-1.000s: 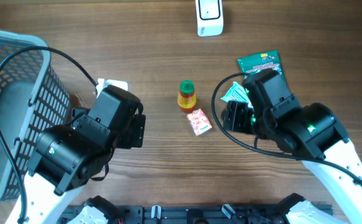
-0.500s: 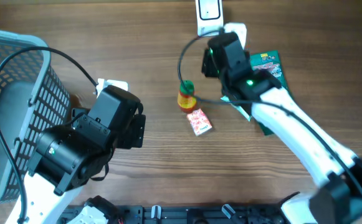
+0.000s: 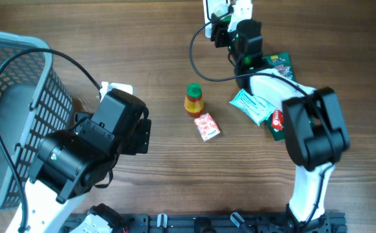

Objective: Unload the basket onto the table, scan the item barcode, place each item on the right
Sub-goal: 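Carry the jar toward the scanner and hold its label facing it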

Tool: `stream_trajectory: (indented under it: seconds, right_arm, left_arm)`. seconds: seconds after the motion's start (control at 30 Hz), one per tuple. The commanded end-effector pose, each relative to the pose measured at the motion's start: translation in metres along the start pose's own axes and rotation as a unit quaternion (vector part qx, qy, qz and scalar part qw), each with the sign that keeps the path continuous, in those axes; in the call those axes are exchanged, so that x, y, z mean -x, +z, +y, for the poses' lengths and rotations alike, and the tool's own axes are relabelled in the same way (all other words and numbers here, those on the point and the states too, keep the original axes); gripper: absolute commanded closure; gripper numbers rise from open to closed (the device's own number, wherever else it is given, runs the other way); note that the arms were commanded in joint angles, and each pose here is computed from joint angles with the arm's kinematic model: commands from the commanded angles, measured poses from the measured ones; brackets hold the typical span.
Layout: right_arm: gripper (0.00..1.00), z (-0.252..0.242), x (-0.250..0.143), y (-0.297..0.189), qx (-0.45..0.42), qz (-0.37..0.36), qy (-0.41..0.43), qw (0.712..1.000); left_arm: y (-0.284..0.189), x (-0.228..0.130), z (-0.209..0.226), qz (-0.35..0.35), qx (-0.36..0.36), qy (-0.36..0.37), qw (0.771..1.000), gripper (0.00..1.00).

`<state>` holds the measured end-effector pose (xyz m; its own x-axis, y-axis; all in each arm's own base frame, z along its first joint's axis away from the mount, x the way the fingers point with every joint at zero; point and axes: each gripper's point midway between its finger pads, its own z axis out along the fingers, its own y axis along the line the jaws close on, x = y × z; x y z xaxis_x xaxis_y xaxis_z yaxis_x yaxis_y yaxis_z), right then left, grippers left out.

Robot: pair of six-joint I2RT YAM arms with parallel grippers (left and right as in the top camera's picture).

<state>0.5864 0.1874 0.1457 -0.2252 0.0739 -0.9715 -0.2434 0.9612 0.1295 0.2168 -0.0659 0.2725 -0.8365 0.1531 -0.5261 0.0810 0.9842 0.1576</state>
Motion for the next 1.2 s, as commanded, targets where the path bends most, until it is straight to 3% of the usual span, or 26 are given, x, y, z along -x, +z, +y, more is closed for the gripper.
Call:
stream_trajectory:
  seconds: [0.0,0.23,0.43,0.57,0.7,0.8,0.87,1.03,1.17]
  right_arm:
    - [0.51,0.006,0.013,0.022,0.012,-0.039,-0.024,0.999]
    - [0.49,0.009,0.028,0.069,0.013,-0.06,-0.035,0.997]
    - [0.5,0.001,0.03,0.07,-0.004,-0.054,-0.037,0.998]
    - [0.53,-0.019,0.077,0.046,-0.034,-0.036,-0.038,0.998]
    - [0.53,-0.093,0.152,-0.02,-0.123,-0.008,-0.028,0.992]
    - [0.52,-0.173,0.169,-0.072,-0.22,0.027,-0.008,0.975]
    - [0.52,-0.261,0.154,-0.126,-0.323,0.073,0.041,0.943]
    - [0.53,-0.393,0.076,-0.225,-0.447,0.16,0.19,0.86]
    - [0.52,-0.44,0.024,-0.265,-0.459,0.203,0.251,0.828]
  left_arm:
    - [-0.001,0.001,0.003,-0.005,0.006,-0.002,1.0,0.0]
    - [-0.001,0.001,0.003,-0.005,0.006,-0.002,1.0,0.0]
    - [-0.001,0.001,0.003,-0.005,0.006,-0.002,1.0,0.0]
    - [-0.001,0.001,0.003,-0.005,0.006,-0.002,1.0,0.0]
    - [-0.001,0.001,0.003,-0.005,0.006,-0.002,1.0,0.0]
    - [-0.001,0.001,0.003,-0.005,0.006,-0.002,1.0,0.0]
    - [-0.001,0.001,0.003,-0.005,0.006,-0.002,1.0,0.0]
    - [-0.001,0.001,0.003,-0.005,0.006,-0.002,1.0,0.0]
    - [-0.001,0.001,0.003,-0.005,0.006,-0.002,1.0,0.0]
